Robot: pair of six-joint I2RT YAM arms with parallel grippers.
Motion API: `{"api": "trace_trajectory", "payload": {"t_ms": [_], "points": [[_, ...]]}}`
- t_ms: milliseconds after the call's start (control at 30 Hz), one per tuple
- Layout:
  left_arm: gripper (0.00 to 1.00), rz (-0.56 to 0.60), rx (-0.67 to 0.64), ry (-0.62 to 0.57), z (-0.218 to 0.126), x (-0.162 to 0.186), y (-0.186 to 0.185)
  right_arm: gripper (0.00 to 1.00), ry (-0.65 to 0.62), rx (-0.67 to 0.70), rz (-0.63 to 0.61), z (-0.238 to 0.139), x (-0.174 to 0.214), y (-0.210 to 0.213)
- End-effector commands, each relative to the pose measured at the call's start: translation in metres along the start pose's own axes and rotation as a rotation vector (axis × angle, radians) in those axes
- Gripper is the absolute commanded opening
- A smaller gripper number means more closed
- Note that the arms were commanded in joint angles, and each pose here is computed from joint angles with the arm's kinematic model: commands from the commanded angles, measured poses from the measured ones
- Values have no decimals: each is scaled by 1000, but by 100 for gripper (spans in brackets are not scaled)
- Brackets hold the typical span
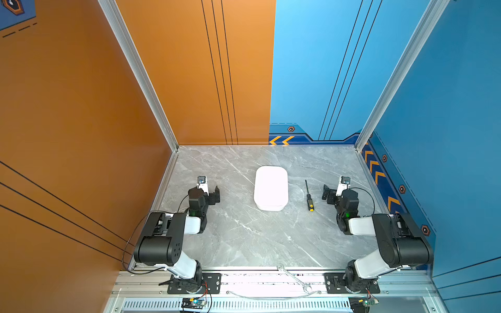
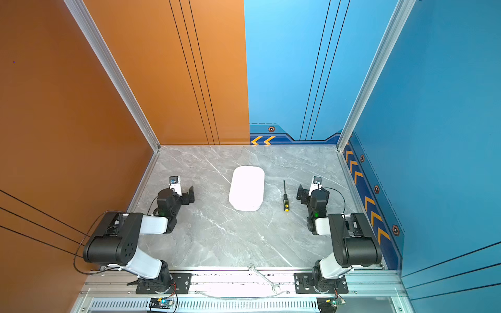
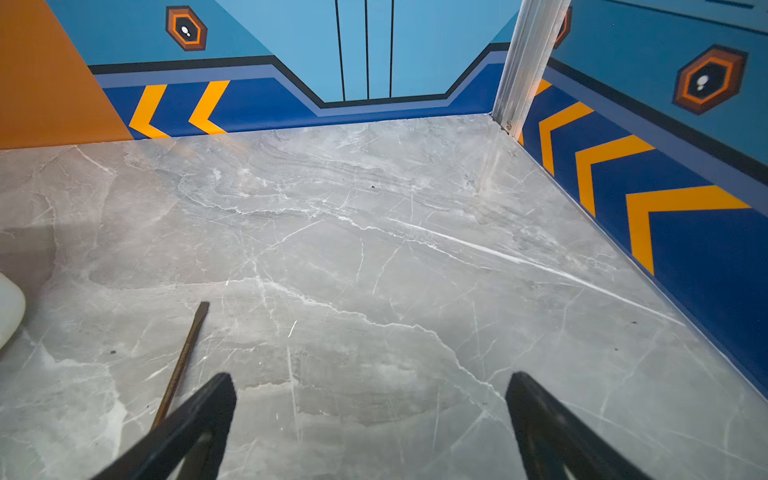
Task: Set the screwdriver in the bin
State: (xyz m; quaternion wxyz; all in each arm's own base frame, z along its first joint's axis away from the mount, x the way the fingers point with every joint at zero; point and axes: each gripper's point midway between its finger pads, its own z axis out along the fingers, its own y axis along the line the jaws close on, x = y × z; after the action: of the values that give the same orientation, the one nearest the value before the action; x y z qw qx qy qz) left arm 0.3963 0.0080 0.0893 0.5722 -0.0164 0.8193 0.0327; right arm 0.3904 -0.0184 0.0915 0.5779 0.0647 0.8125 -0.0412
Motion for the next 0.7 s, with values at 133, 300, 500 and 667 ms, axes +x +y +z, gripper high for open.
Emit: {"api": "trace_trajectory", "payload": {"t_ms": [133,300,500,667], "points": [[98,-10,5,-5,0,0,3,100,3,-1,-6,3,-2,2],[98,-6,37,-6,0,0,-1,100,3,-1,-6,3,-2,1],[98,-28,47,-14,-2,-5,2,100,3,44,3,-1,-11,-5],[98,-10,70,11,-12,-30,-2,100,28,77,-17,-15,-35,-4]]}}
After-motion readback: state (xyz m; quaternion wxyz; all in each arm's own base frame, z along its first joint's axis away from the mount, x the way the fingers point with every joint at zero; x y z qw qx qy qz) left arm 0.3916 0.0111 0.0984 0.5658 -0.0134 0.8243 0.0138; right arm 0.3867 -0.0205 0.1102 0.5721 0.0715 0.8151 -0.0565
